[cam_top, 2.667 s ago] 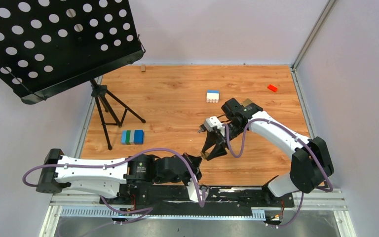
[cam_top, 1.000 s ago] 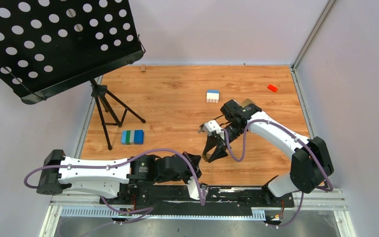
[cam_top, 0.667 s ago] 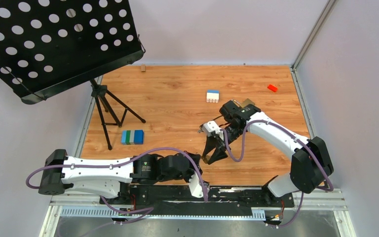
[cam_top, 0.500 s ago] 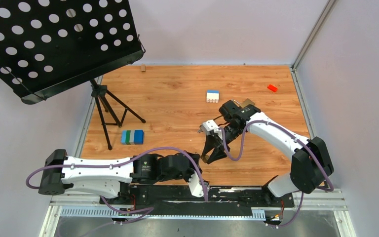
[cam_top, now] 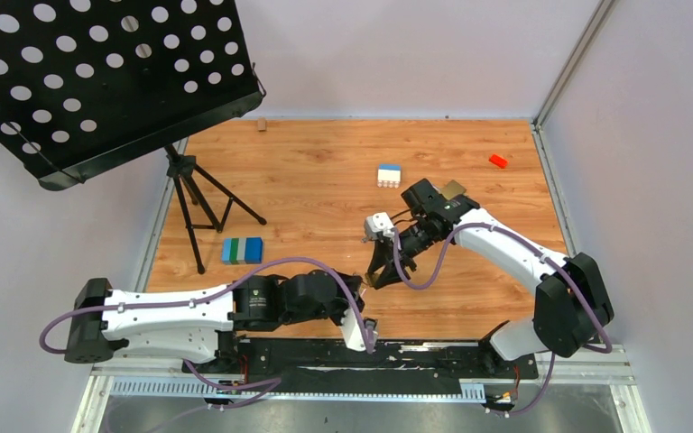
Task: Unlock with the key
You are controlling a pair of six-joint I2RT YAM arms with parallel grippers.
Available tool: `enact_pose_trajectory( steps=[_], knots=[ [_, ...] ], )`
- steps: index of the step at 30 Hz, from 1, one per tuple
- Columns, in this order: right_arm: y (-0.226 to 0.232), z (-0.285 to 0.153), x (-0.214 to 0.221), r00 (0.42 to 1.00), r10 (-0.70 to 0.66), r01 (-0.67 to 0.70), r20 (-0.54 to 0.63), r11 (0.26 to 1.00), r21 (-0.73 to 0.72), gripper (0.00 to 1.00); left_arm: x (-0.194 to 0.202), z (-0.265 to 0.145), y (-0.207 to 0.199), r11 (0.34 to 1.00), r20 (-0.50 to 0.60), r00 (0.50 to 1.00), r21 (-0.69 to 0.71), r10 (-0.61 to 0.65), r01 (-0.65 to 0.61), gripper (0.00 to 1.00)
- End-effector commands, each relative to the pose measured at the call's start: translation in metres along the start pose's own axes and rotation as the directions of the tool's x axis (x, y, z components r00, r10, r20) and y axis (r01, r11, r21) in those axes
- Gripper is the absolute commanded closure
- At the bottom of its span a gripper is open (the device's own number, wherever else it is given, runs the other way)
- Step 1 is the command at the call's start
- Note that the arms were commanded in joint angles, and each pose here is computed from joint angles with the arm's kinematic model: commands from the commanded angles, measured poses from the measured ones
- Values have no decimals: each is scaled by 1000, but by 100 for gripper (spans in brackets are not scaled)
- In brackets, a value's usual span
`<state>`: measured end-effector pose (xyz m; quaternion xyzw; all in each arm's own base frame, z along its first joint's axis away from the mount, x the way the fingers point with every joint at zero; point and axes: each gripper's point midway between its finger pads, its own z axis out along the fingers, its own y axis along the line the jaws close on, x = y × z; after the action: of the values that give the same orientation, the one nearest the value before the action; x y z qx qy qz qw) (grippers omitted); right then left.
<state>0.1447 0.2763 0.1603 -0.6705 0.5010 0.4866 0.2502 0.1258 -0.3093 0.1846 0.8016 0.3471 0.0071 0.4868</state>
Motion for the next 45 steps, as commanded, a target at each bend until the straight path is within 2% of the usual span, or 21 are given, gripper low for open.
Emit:
enact_pose_trajectory(
  steps=[1,5,9,17,23,30,32,35,39,45],
  knots=[
    [-28,-10,4,1000,-11,14,-24,992,127,100,-1,-11,13,994,61,993,-23,-104,106,100],
    [-47,-18,33,990,48,-15,-131,970,242,100,13,-12,14,976,70,974,0,-216,217,100],
    [-53,-24,72,959,139,-56,-246,946,319,98,25,-14,20,927,121,919,49,-375,372,100],
    [-53,-34,148,861,277,-87,-427,907,413,80,36,-18,36,796,212,767,162,-606,584,100],
    [-59,-40,164,826,330,-95,-457,881,464,61,40,-12,34,753,185,731,220,-657,621,100],
    [-71,-54,121,876,272,-25,-397,849,527,32,37,-11,47,725,202,698,253,-688,641,100],
    [-72,-60,99,905,227,2,-360,843,538,29,35,-11,51,717,212,687,263,-695,645,100],
    [-70,-68,63,949,158,14,-274,845,535,28,34,-9,56,708,220,675,272,-705,651,100],
    [-57,-74,8,991,30,36,-130,877,480,33,35,-5,60,700,218,666,278,-713,658,100],
    [-41,-73,-56,985,-170,145,21,890,432,36,33,2,60,685,222,650,304,-727,662,100]
  ],
)
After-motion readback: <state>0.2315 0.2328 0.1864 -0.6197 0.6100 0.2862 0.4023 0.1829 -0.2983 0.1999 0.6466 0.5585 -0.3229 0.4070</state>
